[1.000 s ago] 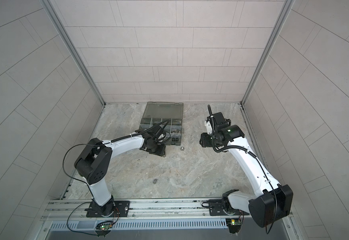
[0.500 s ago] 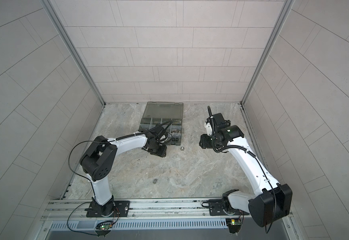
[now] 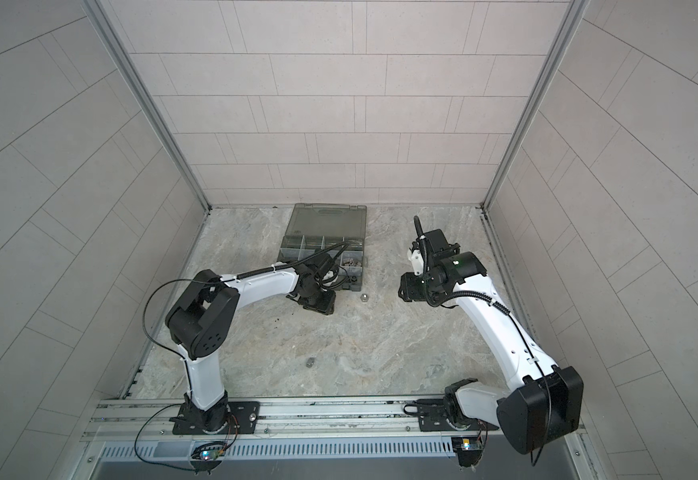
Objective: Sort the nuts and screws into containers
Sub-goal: 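Lower the left gripper toward another silver hex nut in front of the box, then close the left gripper on the silver hex nut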
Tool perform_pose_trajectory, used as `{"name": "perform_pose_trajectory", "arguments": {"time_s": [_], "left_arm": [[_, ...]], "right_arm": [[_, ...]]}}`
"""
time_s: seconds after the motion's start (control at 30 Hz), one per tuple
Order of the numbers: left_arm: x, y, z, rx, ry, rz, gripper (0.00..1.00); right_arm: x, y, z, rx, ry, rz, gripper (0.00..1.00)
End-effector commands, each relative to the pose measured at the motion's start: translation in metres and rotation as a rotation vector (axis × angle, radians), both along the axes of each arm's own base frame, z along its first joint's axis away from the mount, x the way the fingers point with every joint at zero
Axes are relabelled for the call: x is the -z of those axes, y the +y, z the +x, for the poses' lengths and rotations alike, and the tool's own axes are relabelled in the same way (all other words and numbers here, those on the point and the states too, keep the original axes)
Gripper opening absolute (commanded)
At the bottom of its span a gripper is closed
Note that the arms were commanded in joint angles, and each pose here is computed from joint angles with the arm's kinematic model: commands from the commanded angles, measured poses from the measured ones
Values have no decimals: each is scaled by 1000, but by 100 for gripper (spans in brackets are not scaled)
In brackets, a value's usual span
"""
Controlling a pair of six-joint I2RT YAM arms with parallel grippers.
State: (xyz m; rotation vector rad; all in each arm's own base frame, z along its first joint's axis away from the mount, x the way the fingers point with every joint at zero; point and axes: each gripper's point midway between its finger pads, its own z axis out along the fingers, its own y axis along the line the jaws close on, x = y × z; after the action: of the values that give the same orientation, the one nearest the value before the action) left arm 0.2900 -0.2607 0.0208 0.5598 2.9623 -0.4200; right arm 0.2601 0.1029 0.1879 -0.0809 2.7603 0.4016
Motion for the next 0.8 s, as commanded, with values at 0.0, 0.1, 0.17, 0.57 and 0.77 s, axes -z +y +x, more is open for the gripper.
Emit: {"name": "perform_pose_trajectory", "arguments": {"time_s": [0.0,0.1,0.17,0.57,0.77], "left_arm": [[5,0,-5,12,27,30,46],[7,-2,-5,16,32,33,46],[6,-3,-5,19,33,33,46],[16,6,-10,19,57,84,45],[23,13,-11,14,80,137,37]], "right_arm": [[5,-4,-5,-6,24,-20,53],[5,-4,-5,-6,23,-21,53],[5,-5,-5,-5,22,-23,52],[8,-8,-6,0,27,-36,53],[7,-10,-5,5,23,-40,52]]}}
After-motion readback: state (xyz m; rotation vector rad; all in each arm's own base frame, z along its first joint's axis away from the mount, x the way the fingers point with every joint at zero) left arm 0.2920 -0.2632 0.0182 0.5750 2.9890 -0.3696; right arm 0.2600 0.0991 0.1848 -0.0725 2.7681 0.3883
